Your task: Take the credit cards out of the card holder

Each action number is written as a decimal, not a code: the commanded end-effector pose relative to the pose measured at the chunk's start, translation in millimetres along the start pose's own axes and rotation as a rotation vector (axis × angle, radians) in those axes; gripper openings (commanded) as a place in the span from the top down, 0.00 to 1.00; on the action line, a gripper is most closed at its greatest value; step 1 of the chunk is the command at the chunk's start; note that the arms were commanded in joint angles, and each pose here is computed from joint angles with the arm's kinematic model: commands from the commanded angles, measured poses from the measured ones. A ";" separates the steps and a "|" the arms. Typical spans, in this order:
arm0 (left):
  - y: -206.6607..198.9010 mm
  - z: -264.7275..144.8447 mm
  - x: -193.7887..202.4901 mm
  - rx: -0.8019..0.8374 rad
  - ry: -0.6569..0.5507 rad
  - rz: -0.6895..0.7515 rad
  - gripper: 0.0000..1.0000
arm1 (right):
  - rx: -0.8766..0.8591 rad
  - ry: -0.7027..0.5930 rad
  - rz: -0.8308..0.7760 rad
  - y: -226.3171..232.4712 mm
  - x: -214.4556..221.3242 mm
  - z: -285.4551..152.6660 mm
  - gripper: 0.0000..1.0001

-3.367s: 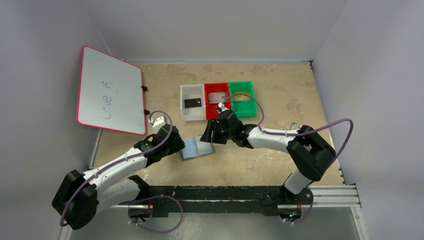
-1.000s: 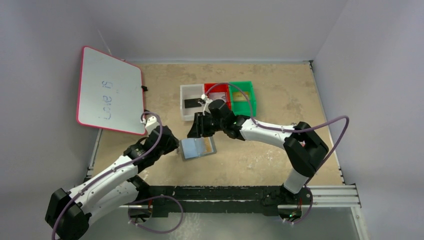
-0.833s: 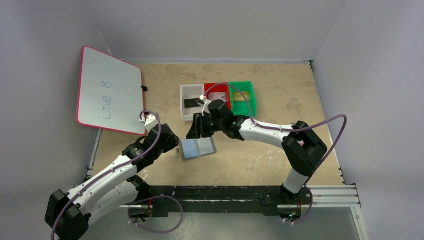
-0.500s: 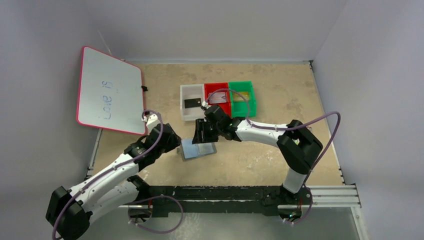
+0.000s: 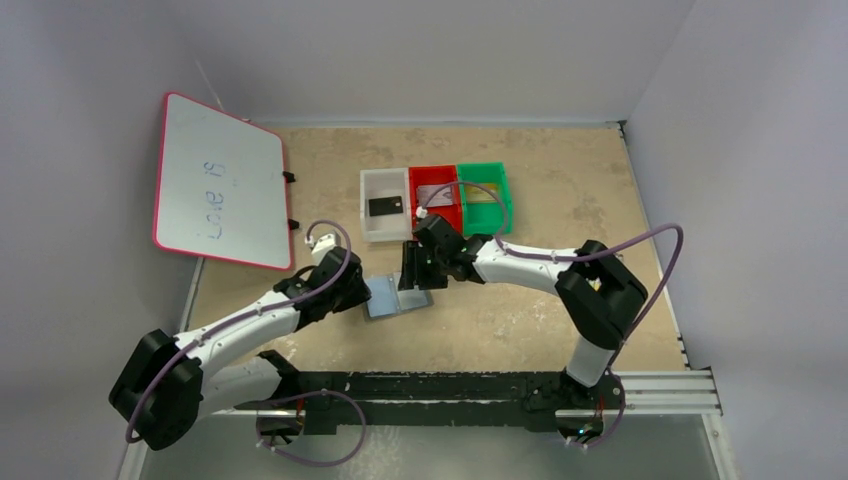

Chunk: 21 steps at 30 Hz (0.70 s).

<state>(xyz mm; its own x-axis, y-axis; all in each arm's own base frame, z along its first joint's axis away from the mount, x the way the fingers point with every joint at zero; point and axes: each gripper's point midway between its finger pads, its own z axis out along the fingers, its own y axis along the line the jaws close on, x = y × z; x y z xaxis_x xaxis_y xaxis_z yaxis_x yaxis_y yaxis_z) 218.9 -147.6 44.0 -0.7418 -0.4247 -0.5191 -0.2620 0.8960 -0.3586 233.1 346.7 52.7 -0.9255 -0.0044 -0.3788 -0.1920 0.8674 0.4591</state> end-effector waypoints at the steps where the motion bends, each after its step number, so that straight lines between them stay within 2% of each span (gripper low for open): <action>1: -3.3 3.1 0.4 0.025 -0.002 0.029 0.55 | 0.029 0.004 0.014 -2.3 -1.7 7.5 0.44; 7: -3.0 6.4 4.0 0.026 0.010 0.035 0.56 | 0.087 -0.025 -0.001 -10.7 -9.2 12.0 0.43; 13: -3.8 10.6 9.1 0.028 0.034 0.049 0.58 | 0.037 0.009 -0.020 -2.2 -4.5 18.8 0.41; 21: -8.9 10.6 9.4 0.053 0.037 0.043 0.63 | -0.073 0.004 -0.051 25.7 -13.2 15.5 0.52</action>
<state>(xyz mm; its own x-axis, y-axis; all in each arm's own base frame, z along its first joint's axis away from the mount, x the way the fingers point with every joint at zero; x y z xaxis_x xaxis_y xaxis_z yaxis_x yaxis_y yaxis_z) 217.5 -153.7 31.6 -0.7750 -0.3830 -0.5026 -0.2263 0.9109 -0.3451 237.4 354.8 35.9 -0.9322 -0.0364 -0.3601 -0.2044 0.8740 0.4408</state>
